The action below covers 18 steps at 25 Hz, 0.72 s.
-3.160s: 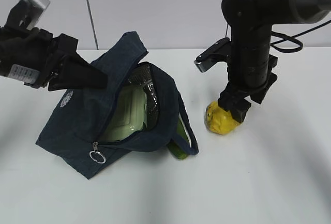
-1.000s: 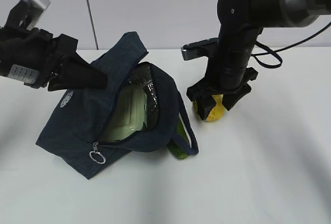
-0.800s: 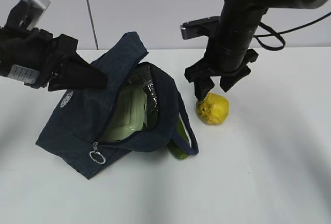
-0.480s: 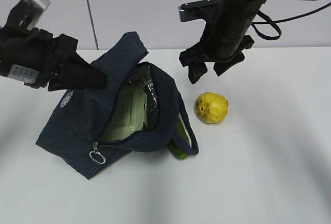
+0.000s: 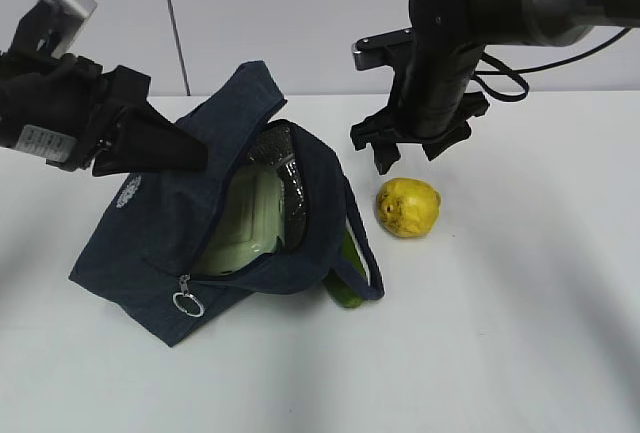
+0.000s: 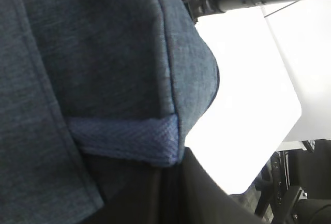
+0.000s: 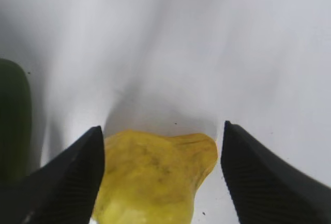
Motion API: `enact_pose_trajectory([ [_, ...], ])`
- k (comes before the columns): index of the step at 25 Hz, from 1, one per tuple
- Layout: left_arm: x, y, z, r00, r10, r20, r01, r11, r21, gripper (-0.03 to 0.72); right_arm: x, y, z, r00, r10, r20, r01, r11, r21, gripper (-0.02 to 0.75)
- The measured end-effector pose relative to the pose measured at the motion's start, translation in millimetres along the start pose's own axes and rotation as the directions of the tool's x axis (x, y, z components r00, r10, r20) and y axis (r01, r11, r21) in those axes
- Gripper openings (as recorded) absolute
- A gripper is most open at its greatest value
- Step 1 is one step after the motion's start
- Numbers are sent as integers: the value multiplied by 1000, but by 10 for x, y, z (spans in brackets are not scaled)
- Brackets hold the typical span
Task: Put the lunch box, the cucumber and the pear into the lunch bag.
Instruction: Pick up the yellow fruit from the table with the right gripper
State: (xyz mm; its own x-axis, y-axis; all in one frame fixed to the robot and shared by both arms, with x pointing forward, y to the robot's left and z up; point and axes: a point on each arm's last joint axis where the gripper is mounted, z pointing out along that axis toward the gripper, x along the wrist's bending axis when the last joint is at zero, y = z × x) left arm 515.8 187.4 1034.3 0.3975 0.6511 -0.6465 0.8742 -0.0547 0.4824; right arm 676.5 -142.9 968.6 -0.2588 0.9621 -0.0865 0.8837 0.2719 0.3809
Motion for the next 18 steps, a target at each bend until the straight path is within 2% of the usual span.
enact_pose_trajectory([
  [18, 3, 3, 0, 1000, 1, -4, -1, 1000, -3, 1, -22, -155, 94, 998, -59, 29, 53, 984, 172, 548],
])
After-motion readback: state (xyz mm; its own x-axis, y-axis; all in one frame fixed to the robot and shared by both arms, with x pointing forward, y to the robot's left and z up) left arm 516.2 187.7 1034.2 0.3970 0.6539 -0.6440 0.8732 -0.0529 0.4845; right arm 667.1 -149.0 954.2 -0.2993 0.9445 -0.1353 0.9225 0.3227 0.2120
